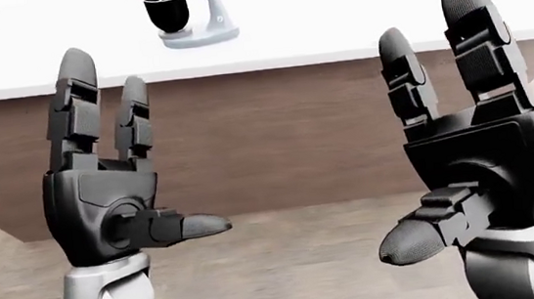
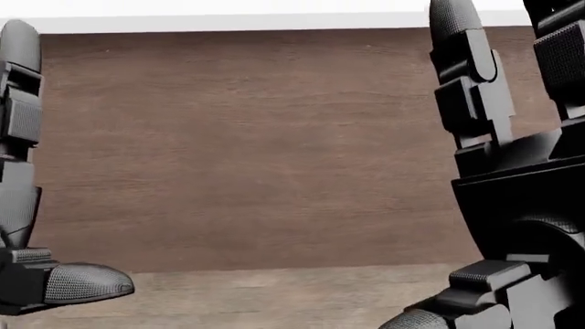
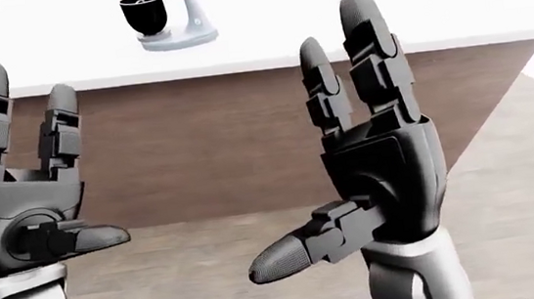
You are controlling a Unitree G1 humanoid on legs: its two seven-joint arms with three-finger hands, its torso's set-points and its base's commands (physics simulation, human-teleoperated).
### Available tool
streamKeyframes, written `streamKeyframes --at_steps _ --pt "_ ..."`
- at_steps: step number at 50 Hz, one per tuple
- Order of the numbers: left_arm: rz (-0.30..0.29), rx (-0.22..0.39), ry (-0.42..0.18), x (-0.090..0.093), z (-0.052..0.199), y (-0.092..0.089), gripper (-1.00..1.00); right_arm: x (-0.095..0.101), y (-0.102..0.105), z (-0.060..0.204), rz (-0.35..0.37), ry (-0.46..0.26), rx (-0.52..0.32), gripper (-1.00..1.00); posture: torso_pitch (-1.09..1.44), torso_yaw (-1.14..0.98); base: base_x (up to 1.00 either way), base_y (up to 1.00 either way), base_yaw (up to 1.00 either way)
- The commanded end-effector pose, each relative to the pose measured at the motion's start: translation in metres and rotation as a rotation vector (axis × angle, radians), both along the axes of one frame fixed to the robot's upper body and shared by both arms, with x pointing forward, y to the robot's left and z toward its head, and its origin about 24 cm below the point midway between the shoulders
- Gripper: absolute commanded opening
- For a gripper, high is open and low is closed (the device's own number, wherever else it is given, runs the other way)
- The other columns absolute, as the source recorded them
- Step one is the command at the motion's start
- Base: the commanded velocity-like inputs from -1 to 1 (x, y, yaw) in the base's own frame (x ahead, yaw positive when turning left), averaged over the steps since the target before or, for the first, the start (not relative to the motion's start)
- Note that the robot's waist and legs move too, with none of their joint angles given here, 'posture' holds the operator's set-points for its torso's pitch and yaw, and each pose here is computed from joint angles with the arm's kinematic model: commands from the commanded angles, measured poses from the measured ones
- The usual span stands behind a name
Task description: Open the stand mixer head.
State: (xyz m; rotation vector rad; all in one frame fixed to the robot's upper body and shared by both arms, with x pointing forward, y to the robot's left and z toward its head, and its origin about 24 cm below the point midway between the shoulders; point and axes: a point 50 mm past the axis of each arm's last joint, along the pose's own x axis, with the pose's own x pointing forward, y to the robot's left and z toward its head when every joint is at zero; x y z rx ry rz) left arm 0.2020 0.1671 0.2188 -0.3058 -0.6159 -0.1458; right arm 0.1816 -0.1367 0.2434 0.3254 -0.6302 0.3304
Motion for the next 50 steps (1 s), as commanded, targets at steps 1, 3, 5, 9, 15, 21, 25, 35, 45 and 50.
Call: streamKeyframes --at_steps 1,3,5,9,15,21,25,35,45,50 --pt "0.011 0.004 -0.045 -0.0041 0.0058 0.0015 0.96 -0.004 0.0035 0.0034 0.025 -0.038 -0.006 1.0 0.0 0.0 0.0 0.0 0.0" --pt "0.011 0.004 -0.047 -0.0045 0.0063 0.0017 0.96 -0.0043 0.0033 0.004 0.026 -0.044 -0.005 1.0 0.0 0.0 0.0 0.34 0.0" --pt "0.012 0.006 -0.047 -0.0043 0.0061 0.0014 0.97 -0.004 0.0033 0.004 0.022 -0.041 -0.004 1.0 0.0 0.0 0.0 1.0 0.0" --pt "0.013 0.009 -0.05 -0.0048 0.0065 0.0019 0.96 -0.0042 0.0041 0.0026 0.027 -0.037 -0.009 1.0 0.0 0.0 0.0 0.25 0.0" --pt "0.013 0.009 -0.053 -0.0047 0.0069 0.002 0.96 -0.0044 0.0037 0.0031 0.027 -0.039 -0.004 1.0 0.0 0.0 0.0 0.54 0.0" --pt "0.011 0.008 -0.054 -0.005 0.0069 0.0019 0.96 -0.0052 0.0043 0.0028 0.031 -0.044 -0.008 1.0 0.0 0.0 0.0 0.33 0.0" --pt "0.008 0.007 -0.053 -0.0052 0.007 0.0016 0.97 -0.0045 0.0043 0.0019 0.032 -0.035 -0.006 1.0 0.0 0.0 0.0 0.34 0.0" --pt "0.01 0.008 -0.055 -0.005 0.0073 0.002 0.96 -0.0053 0.0038 0.003 0.033 -0.045 -0.002 1.0 0.0 0.0 0.0 0.63 0.0" --pt "0.012 0.012 -0.06 -0.0055 0.0077 0.0032 0.97 -0.0062 0.0045 0.0022 0.031 -0.051 -0.007 1.0 0.0 0.0 0.02 0.08 0.0" --pt "0.011 0.011 -0.059 -0.0054 0.0073 0.0026 0.97 -0.0067 0.0036 0.0032 0.032 -0.057 0.005 1.0 0.0 0.0 0.09 0.0 0.0"
